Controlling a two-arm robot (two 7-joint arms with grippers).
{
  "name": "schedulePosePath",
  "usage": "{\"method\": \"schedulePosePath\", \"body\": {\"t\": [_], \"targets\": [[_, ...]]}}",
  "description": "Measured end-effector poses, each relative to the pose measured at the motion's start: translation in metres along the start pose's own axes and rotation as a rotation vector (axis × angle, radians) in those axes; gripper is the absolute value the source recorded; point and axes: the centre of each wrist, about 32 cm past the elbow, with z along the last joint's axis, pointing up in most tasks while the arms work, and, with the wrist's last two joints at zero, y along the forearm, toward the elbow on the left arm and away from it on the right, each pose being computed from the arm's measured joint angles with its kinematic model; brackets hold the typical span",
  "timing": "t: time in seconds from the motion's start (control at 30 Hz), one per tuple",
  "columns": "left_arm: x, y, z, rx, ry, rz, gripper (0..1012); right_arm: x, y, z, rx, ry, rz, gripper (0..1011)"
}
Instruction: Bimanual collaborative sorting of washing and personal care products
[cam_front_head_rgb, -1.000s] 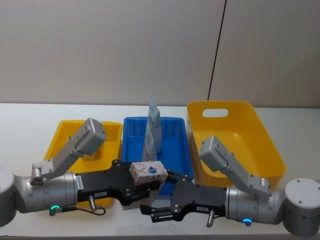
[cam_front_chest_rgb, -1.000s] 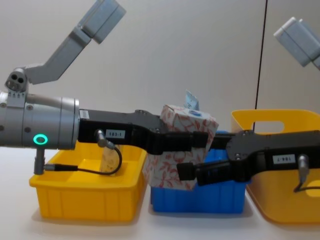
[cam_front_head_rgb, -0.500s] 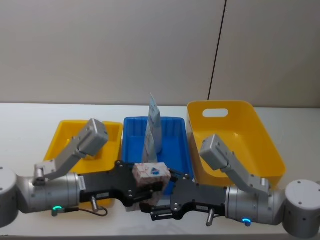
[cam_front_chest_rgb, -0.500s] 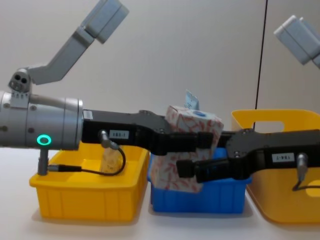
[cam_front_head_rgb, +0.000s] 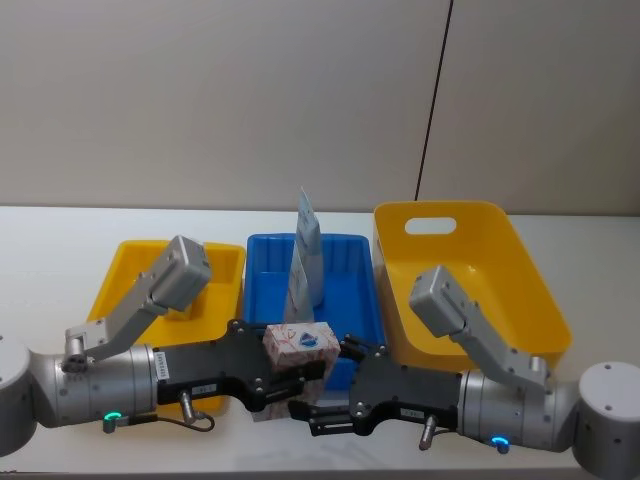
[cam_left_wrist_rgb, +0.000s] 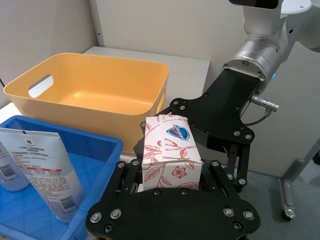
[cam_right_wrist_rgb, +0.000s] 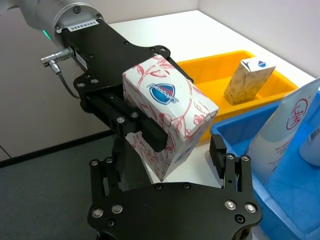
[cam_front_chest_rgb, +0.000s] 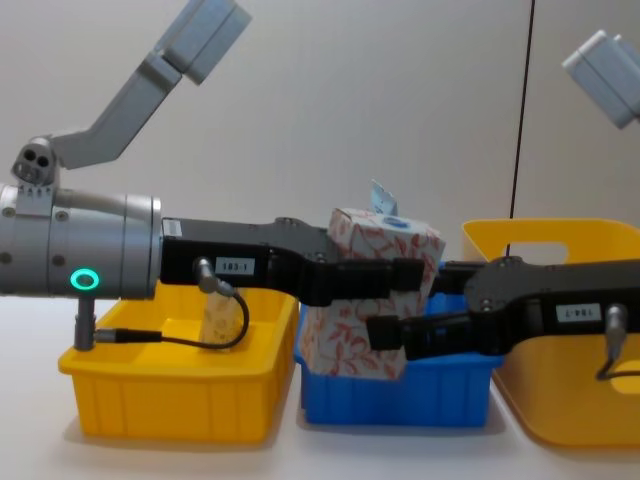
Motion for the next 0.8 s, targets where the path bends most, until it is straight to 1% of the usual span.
{"method": "schedulePosePath", "body": {"t": [0.37, 0.63, 0.8], "targets": [[-0.0005, 0.0024, -0.0024, -0.028, 0.003, 0.01, 412, -0.0014, -0.0022, -0.001, -0.01, 0.027, 0.013, 1000], [-0.0014, 0.0038, -0.0032, -0.045, 0.005, 0.009, 412, -0.0036, 0.001, -0.0021, -0.006, 0.037, 0.027, 1000], [-0.0015, 0.0044, -0.0036, -0.056, 0.008, 0.0, 412, -0.0041, 0.0045, -0.0025, 0.001, 0.037, 0.026, 1000]]}}
